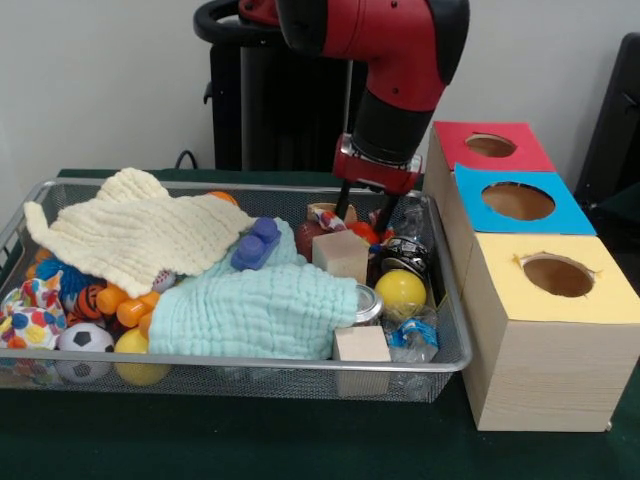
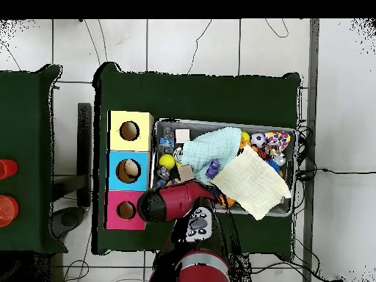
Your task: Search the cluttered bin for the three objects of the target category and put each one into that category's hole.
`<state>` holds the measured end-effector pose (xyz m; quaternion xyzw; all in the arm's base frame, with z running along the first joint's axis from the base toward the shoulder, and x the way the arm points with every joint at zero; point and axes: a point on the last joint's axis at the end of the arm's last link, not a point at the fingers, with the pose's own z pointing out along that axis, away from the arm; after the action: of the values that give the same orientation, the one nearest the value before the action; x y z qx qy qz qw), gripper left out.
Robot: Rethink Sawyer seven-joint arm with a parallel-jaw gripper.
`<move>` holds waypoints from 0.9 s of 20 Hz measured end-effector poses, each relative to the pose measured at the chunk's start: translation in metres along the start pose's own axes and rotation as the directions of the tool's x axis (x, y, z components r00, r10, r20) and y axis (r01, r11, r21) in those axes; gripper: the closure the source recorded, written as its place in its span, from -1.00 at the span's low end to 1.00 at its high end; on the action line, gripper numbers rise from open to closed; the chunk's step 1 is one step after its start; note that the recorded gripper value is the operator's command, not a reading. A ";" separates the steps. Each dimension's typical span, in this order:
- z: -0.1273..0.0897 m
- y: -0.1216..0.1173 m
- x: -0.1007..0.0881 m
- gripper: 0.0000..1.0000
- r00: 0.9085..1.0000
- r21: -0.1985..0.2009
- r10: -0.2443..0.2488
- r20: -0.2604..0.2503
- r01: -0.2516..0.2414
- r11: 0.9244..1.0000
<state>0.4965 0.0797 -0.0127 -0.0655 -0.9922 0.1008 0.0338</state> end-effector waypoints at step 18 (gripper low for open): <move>-0.048 0.009 -0.038 -1.00 0.994 -0.040 0.086 0.065 -0.083 0.996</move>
<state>0.5391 0.0921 0.0305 -0.1045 -0.9908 0.0858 -0.0050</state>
